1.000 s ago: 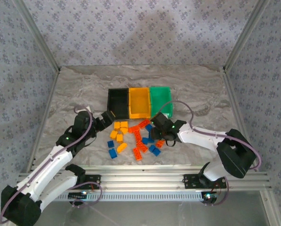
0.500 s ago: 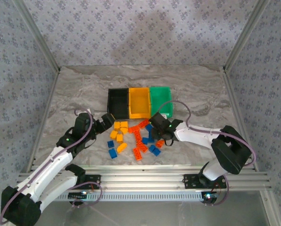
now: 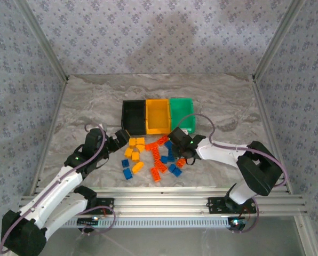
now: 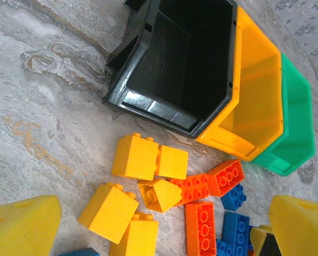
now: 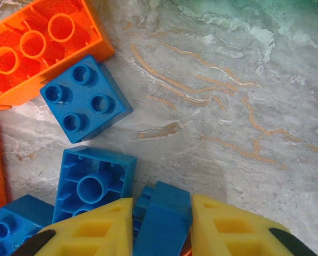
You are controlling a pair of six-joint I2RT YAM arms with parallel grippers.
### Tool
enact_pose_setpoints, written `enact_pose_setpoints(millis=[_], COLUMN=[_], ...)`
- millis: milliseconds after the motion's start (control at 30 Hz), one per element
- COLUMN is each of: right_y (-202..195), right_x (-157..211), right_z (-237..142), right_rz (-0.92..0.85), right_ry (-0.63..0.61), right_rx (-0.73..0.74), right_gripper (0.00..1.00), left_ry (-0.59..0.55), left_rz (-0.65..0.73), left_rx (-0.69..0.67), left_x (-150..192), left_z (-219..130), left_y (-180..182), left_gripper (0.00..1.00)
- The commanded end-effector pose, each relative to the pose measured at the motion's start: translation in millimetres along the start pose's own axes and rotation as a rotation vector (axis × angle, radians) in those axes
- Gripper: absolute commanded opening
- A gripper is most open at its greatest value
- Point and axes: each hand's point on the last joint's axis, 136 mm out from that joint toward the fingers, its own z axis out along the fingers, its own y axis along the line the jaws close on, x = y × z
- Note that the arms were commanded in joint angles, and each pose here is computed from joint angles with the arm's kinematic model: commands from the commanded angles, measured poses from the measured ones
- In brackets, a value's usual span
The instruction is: Sort the legos into containers by color
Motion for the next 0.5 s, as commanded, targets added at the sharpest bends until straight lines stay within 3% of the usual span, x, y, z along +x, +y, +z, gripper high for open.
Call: enact_pose_setpoints(millis=[0, 267, 467], right_y=[-0.6, -6.6, -8.9], right_x=[-1.0, -18.4, -60.0], right_z=[-4.6, -35.1, -76.1], right_rz=[0.001, 0.025, 0.009], right_ry=[0.006, -0.062, -0.163], right_rx=[0.004, -0.005, -0.025], right_gripper=[0.27, 0.24, 0.24], left_ry=[0.017, 0.036, 0.059], left_rz=[0.018, 0.041, 0.064], left_rx=[0.021, 0.031, 0.003], left_x=[-0.1, -1.0, 2.6], left_z=[-2.0, -3.7, -7.6], left_y=[-9.6, -20.9, -22.0], left_gripper=[1.0, 1.0, 1.0])
